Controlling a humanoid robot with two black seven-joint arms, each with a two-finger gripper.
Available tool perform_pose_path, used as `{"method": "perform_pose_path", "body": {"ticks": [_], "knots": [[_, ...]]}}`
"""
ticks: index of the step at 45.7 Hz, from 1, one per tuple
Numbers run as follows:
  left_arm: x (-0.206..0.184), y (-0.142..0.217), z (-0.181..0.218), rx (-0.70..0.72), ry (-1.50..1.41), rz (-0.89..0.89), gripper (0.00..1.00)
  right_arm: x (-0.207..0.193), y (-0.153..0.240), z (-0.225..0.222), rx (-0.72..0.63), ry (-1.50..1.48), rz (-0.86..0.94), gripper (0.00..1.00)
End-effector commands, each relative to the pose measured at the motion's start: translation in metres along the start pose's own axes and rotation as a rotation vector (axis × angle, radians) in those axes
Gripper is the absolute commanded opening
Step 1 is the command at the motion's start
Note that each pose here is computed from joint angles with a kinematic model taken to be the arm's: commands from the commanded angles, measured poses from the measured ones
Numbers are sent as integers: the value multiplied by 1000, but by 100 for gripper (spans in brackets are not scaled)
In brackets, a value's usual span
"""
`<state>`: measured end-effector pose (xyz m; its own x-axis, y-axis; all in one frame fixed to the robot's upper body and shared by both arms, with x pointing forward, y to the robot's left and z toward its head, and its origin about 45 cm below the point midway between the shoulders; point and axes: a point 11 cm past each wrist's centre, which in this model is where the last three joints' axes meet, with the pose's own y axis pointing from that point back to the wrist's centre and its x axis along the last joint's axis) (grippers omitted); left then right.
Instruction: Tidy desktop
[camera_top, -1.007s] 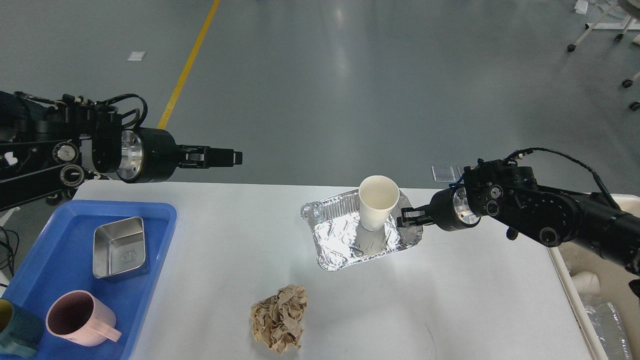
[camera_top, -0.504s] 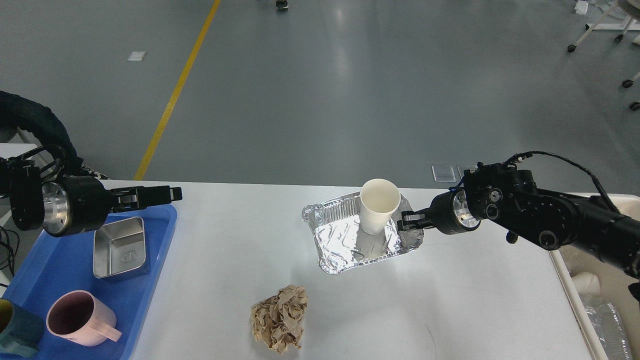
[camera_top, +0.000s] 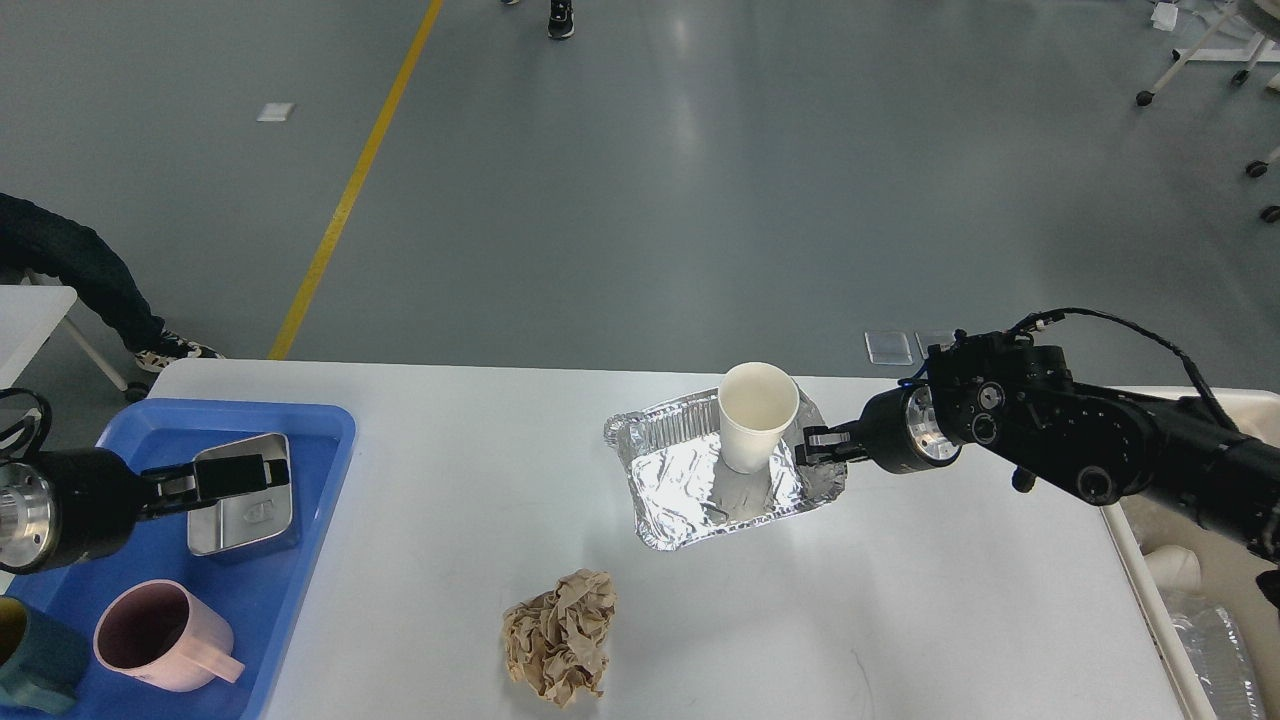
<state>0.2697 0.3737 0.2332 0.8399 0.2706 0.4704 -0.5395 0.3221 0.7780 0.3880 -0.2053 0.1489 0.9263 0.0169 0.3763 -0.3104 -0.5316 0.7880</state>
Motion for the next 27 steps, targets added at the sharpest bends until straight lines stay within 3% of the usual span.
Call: {"method": "perform_pose_path", "body": {"ticks": [1,27], "knots": [[-2,-1,0,-9,3,-2,87,1,2,2,-3,-2,3,0],[-14,-11,3,-21,8,-40,87,1,5,2,-1,-2,6,0]]}}
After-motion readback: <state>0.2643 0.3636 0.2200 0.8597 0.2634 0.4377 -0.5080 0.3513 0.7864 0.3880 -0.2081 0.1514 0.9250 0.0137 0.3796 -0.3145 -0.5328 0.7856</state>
